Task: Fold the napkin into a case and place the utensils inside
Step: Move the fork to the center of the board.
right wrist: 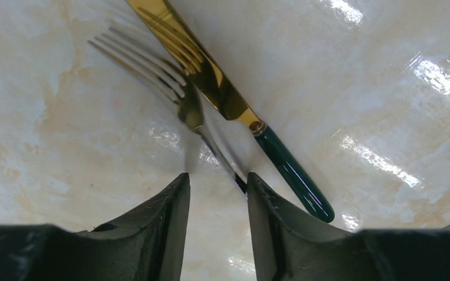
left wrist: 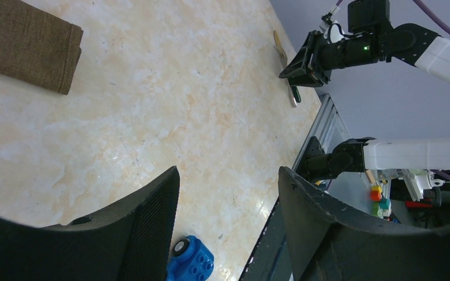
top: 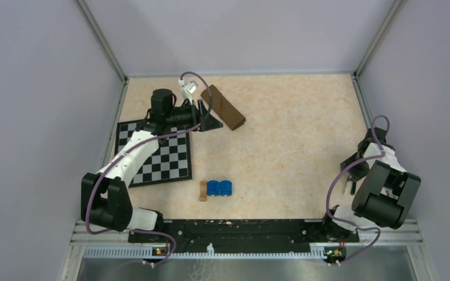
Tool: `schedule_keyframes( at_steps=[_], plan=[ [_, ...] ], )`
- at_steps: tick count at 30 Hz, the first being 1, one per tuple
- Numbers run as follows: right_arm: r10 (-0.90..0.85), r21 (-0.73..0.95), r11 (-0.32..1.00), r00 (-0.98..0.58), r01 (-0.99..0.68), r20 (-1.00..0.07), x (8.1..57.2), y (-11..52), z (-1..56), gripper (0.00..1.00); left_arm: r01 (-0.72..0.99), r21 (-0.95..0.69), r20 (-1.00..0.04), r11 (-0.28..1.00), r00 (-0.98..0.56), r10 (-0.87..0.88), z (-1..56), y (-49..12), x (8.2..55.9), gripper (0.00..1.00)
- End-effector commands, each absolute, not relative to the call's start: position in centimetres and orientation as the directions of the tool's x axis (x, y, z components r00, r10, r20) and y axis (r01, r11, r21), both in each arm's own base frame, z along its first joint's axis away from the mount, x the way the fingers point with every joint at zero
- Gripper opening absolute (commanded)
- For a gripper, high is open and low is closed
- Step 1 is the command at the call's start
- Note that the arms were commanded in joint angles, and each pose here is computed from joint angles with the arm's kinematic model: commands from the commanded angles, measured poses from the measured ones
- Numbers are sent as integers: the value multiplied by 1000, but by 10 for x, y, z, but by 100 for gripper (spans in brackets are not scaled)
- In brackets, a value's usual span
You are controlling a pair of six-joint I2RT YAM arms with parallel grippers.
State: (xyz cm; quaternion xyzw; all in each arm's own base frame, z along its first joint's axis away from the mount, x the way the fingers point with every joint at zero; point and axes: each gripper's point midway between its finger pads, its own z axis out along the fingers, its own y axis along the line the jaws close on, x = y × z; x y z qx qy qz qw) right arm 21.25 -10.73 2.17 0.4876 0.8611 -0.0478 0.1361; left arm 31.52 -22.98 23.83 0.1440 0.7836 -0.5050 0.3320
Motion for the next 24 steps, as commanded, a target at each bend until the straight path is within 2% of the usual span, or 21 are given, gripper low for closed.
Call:
schedule_keyframes(
  at_steps=[1,2,8,12,15,19,24],
  plan=[
    [824,42,515,-481,856,-300,220,-114,14,35,641,-634,-743,432,-660,-111,269,-230,315,67],
    [825,38,514,-483,857,-293,219,-112,11,28,647,-629,-748,431,-654,-110,270,-230,315,67],
    [830,96,522,-479,847,-284,237,-81,10,1,681,-592,-781,431,-617,-99,279,-228,314,67],
    [881,230,466,-423,854,-211,264,-36,15,0,697,-568,-801,437,-591,-97,282,-227,316,67],
    [920,354,389,-340,850,-195,295,8,32,0,709,-562,-809,425,-579,-103,285,-225,314,67],
    [985,564,166,-115,809,-126,328,54,53,0,717,-552,-819,425,-562,-115,286,-218,310,67],
    [986,634,-86,157,769,-57,335,83,43,0,697,-543,-828,468,-538,-159,291,-199,309,67]
  ],
)
